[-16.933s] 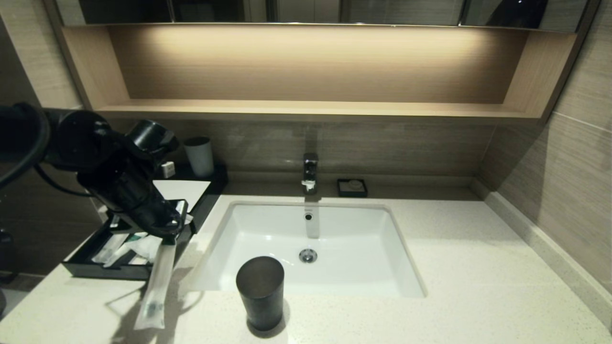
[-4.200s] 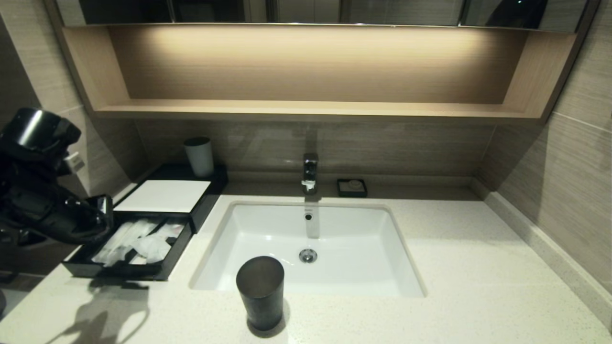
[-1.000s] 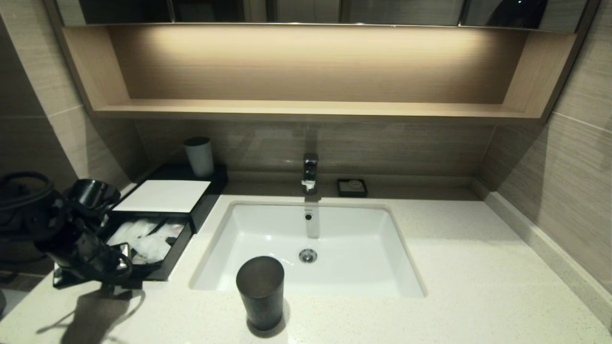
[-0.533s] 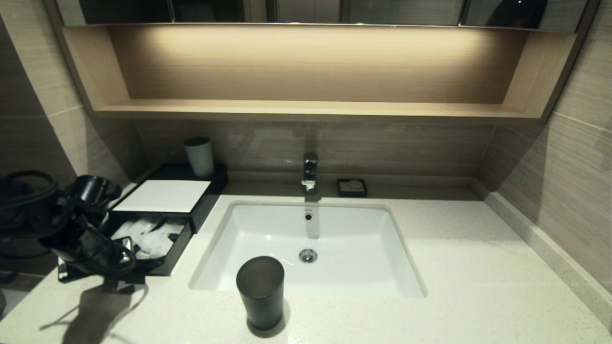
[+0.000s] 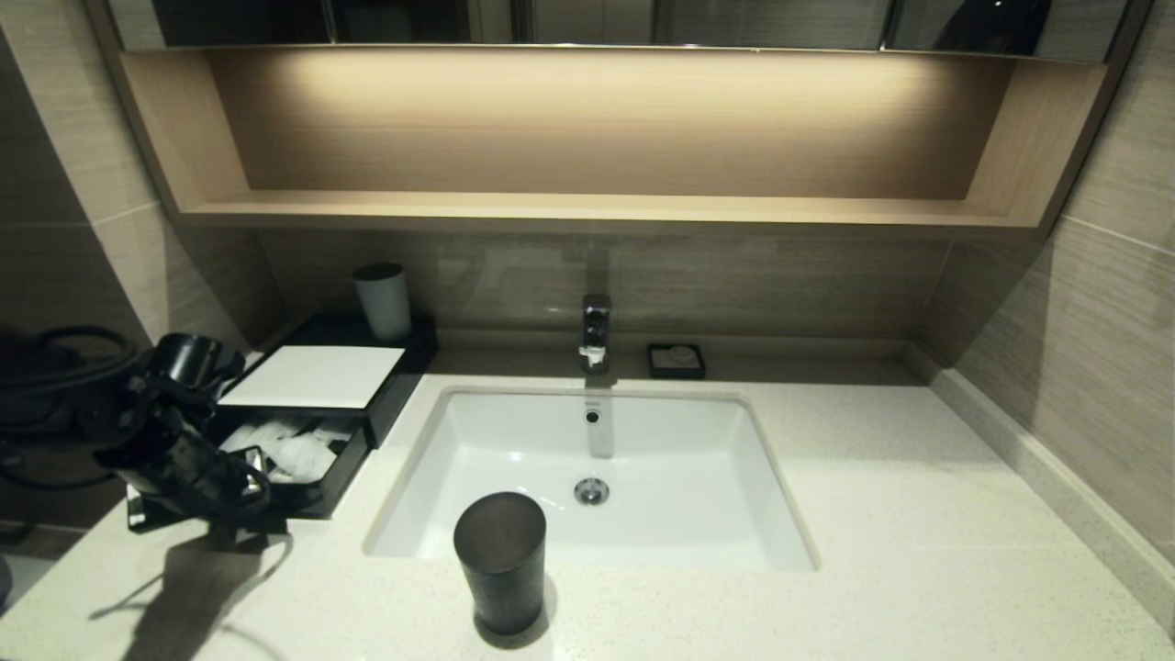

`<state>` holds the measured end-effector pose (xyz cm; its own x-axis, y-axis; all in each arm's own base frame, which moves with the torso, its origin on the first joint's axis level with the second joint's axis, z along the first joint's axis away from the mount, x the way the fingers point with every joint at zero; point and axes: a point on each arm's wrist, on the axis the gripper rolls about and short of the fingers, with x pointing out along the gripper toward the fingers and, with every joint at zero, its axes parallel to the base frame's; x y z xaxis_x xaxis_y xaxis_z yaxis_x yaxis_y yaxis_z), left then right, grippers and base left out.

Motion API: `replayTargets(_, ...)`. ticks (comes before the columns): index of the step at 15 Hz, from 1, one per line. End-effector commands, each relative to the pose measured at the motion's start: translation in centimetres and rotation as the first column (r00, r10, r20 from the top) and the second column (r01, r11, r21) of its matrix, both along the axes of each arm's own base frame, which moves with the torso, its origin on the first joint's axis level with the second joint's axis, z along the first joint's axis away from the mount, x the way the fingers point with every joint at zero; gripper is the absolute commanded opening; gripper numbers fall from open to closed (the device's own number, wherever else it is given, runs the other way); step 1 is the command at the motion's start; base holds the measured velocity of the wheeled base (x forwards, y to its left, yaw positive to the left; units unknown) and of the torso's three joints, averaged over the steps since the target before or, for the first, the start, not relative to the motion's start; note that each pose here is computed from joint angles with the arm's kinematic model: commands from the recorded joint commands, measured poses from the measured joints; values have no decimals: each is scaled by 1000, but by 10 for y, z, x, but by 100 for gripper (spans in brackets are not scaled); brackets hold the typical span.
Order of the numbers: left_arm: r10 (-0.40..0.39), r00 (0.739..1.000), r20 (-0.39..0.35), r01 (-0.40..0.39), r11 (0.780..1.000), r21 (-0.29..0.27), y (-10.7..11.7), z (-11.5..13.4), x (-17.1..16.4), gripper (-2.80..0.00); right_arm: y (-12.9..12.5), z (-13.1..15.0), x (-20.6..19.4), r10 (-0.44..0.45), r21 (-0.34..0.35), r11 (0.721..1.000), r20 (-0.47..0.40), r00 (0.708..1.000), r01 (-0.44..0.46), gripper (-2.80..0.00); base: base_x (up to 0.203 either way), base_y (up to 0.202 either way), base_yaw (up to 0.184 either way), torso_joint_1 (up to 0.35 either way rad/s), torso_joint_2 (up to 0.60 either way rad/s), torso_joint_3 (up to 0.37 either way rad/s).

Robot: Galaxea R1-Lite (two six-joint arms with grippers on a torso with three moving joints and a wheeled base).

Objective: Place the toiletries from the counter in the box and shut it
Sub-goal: Close the drawer

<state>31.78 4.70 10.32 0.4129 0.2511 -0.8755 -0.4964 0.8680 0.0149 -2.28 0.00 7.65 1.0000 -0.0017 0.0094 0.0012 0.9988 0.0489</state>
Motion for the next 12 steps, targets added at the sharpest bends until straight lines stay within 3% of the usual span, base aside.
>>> replayTargets(1,2,1000,8,-2,1000,0,1,-1,7,-280,0,0,0,0,0,1000,0,1000,0,-280,0,0,0,0,0,0)
replayTargets(12,13,998,60,-13,1000,-2,2,2,33,-280,0,0,0,0,0,1000,-2,1000,0,-280,0,0,0,0,0,0)
